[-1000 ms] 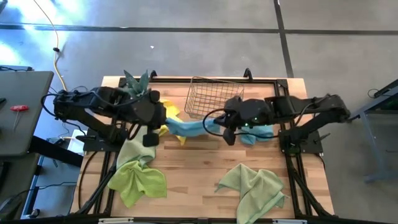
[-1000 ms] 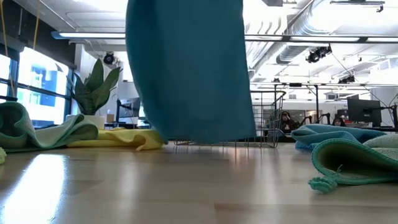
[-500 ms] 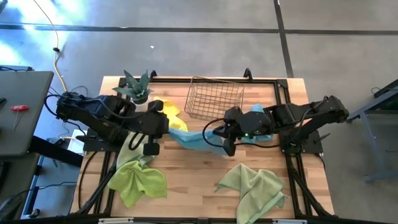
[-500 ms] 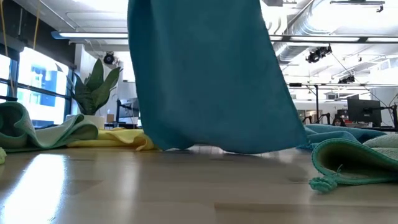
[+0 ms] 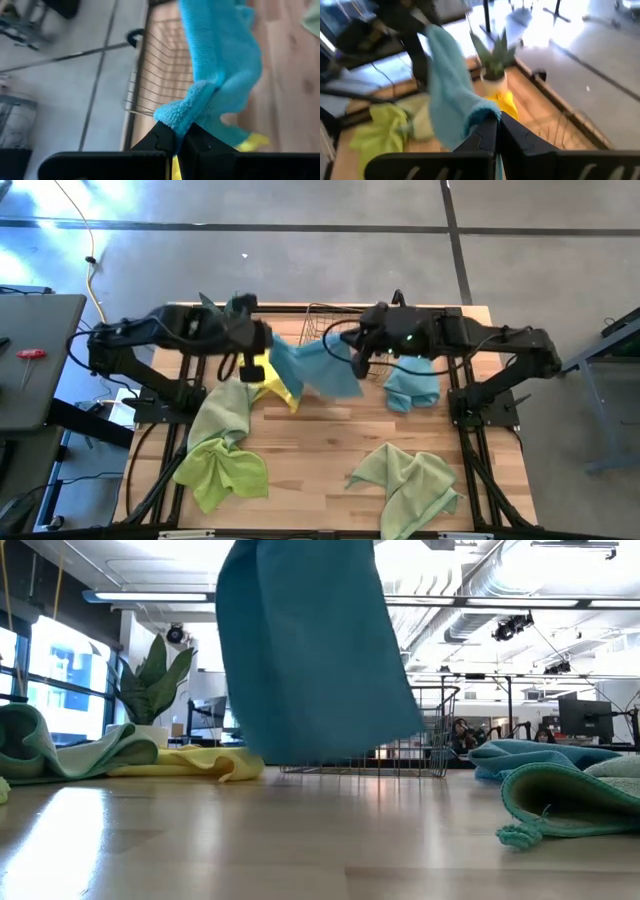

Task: Fold microfiber towels
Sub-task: Fold the bottom blue microfiber cloth

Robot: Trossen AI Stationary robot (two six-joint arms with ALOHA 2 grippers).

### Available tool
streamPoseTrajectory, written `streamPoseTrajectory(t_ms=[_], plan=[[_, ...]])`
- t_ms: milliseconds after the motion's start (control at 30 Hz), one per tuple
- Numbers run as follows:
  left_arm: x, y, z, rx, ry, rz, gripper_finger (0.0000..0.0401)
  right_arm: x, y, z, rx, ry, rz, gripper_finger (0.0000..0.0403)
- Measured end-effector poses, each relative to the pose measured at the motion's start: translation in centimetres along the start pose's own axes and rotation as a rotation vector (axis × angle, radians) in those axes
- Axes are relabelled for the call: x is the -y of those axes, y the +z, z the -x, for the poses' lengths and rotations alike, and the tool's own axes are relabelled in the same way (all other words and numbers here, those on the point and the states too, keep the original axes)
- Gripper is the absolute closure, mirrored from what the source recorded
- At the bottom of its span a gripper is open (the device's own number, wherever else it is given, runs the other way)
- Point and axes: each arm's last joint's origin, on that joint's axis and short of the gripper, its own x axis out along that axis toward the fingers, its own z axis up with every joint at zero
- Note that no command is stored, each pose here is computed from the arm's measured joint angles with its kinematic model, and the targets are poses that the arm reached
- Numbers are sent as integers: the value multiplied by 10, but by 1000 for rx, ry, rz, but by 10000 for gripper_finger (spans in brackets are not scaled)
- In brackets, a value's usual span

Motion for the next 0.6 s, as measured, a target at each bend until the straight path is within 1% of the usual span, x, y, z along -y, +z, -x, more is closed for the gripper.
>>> streamPoseTrajectory(t_ms=[67,133,167,233,267,333,433,533,600], plan=[[-10,4,11,42,17,26,401,1,13,10,51,3,9,403],[-15,7,21,88,4,54,401,1,23,17,84,11,8,403],[-15,8,23,102,-26,74,401,0,24,19,85,19,8,403],[-9,8,23,101,-116,115,401,-4,18,20,38,41,-1,403],[-4,6,22,81,-168,129,401,-7,10,18,-6,49,-11,403],[12,4,14,31,-242,138,401,-16,-14,8,-128,50,-37,403],[50,-2,-2,-55,-337,121,401,-33,-58,-9,-264,76,-82,403],[90,-11,-18,-111,-436,100,401,-54,-92,-17,-310,165,-169,403],[112,-21,-24,-156,-495,88,401,-65,-112,-20,-340,217,-226,403]])
